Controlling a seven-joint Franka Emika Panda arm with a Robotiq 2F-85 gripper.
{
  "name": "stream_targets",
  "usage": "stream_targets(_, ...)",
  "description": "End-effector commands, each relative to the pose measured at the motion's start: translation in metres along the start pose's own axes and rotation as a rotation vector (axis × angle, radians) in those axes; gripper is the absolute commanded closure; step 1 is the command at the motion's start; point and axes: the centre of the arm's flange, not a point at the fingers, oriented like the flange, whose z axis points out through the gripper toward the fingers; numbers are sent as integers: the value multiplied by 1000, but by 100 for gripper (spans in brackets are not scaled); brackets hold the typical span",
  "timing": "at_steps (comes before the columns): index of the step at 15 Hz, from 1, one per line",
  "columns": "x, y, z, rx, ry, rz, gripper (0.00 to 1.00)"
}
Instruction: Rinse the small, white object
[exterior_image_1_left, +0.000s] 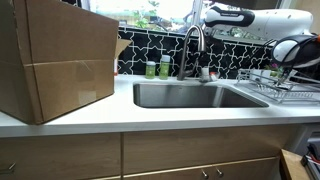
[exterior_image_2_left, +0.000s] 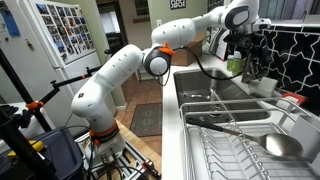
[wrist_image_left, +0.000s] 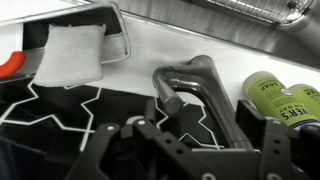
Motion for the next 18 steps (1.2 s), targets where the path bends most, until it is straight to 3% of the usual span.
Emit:
stream_targets(1,-34,13,-31,-23,-44,65,0)
stream_targets(4,-51,31,-54,-62,-107,98,0)
stream_targets(8,-87,52,-84,-43,-178,114,0)
stream_targets(12,-111,66,-116,40,-180,159,0)
stream_targets(18,-121,63,-169,216,-96,303,0)
